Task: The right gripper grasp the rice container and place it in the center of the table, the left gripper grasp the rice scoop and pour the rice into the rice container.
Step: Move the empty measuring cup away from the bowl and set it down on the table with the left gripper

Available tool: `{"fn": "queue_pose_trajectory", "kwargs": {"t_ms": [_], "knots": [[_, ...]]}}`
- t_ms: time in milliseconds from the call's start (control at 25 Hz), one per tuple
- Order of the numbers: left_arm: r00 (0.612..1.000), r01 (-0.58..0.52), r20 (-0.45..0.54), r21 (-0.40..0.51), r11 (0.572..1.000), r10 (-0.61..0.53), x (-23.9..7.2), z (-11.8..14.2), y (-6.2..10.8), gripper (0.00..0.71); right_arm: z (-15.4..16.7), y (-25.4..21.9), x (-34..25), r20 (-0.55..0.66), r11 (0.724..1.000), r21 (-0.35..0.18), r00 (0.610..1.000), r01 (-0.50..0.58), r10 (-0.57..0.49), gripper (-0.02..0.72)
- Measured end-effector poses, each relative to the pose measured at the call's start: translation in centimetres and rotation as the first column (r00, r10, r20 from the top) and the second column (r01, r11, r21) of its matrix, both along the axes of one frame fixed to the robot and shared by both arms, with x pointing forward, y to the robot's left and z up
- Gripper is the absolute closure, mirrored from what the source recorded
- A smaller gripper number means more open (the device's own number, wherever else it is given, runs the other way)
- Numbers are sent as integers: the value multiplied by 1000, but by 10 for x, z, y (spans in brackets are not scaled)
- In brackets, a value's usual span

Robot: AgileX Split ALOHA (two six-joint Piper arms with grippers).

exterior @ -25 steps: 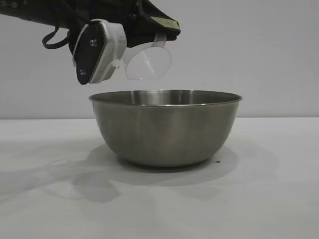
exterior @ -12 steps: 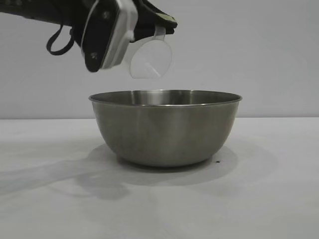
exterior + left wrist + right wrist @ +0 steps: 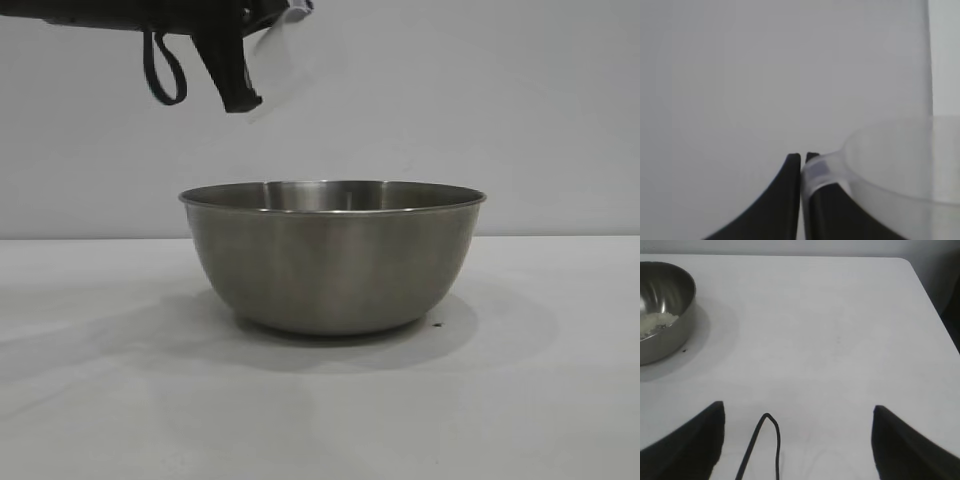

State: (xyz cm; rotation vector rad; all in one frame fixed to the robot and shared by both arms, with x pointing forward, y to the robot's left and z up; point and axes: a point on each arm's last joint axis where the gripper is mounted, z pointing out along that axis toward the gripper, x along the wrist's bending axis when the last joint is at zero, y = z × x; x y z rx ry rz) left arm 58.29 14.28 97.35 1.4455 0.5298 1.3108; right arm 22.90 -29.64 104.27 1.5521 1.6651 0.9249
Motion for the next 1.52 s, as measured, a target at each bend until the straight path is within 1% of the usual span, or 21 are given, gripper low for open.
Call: {"fn": "queue_pose_trajectory", "kwargs": {"t_ms": [80,160,240,320,440,600,720,880,1120,1320,1520], "knots": [[996,-61,-71,-95,994,54,-2,-6,8,710,0,0,0,0,1000,0,1000,0,0,166],[985,-122,-142,-171,978,98,-5,-15,17,710,0,0,0,0,1000,0,1000,0,0,166],[968,-189,-208,-221,957,143,-11,-24,25,710,0,0,0,0,1000,0,1000,0,0,166],[947,-246,-265,-241,939,180,-18,-34,33,710,0,0,0,0,1000,0,1000,0,0,166],[917,-311,-329,-233,922,226,-29,-47,44,710,0,0,0,0,1000,0,1000,0,0,166],[890,-351,-377,-203,914,258,-40,-59,51,710,0,0,0,0,1000,0,1000,0,0,166],[867,-380,-415,-190,905,277,-39,-73,53,710,0,0,0,0,1000,0,1000,0,0,166],[838,-396,-468,-163,904,282,-40,-95,53,710,0,0,0,0,1000,0,1000,0,0,166],[808,-417,-506,-128,900,302,-41,-113,55,710,0,0,0,0,1000,0,1000,0,0,166],[786,-458,-519,-125,880,335,-42,-117,59,710,0,0,0,0,1000,0,1000,0,0,166],[770,-468,-535,-104,878,347,-43,-126,60,710,0,0,0,0,1000,0,1000,0,0,166]]}}
